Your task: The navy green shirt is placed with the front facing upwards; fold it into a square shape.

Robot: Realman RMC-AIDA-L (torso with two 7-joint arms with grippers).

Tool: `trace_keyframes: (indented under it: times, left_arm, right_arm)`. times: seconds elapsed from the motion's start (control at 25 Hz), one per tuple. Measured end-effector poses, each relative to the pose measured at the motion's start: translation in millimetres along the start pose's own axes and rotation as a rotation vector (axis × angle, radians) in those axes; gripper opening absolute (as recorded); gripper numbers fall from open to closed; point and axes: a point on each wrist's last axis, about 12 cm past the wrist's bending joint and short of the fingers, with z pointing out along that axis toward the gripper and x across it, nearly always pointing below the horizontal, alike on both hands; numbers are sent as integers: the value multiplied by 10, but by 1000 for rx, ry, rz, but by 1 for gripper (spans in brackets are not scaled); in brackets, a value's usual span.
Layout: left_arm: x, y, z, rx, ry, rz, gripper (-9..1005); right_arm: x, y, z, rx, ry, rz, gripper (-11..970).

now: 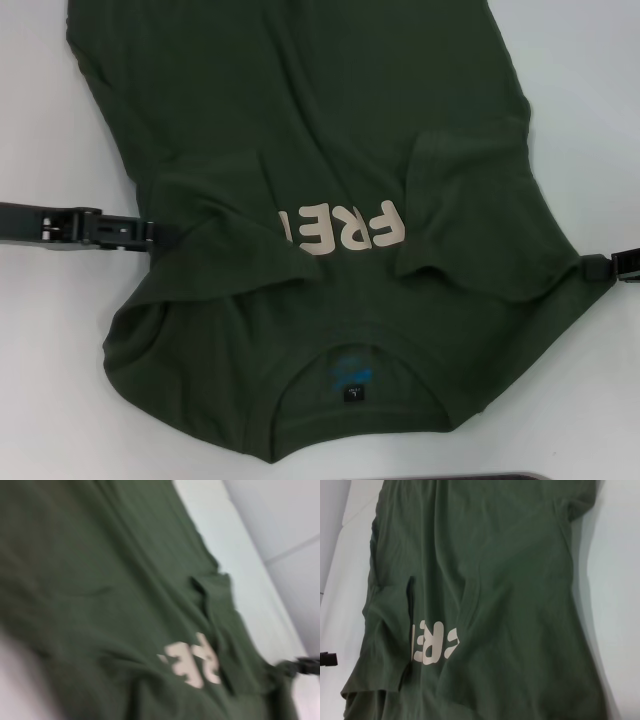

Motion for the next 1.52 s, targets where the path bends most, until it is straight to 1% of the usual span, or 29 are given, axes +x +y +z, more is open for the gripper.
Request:
trace_keyframes:
  times: [0.12,0.28,0.52,0.8,1.12,1.52]
  left_arm:
    - [30,58,-24,-34,-12,-11,845]
    - [82,113,11,-73,6,-23,840]
    - [144,137,60,-96,56,-25,838]
    - [218,183,60,-124,89,-35,836]
    - [303,178,79,-108,146,-48,834]
    - [354,91,67,-37,212,-36,831]
  right_arm:
    - [-1,-1,-1,1,0,0,35]
    - [-10,2,-3,1,-1,-2,36]
    - [-15,4,-3,1,-1,-1,36]
    - [-16,5,-3,1,0,2,36]
    - [-49,23,6,-1,0,-2,36]
    - [-63,29,8,-2,0,-4,35]
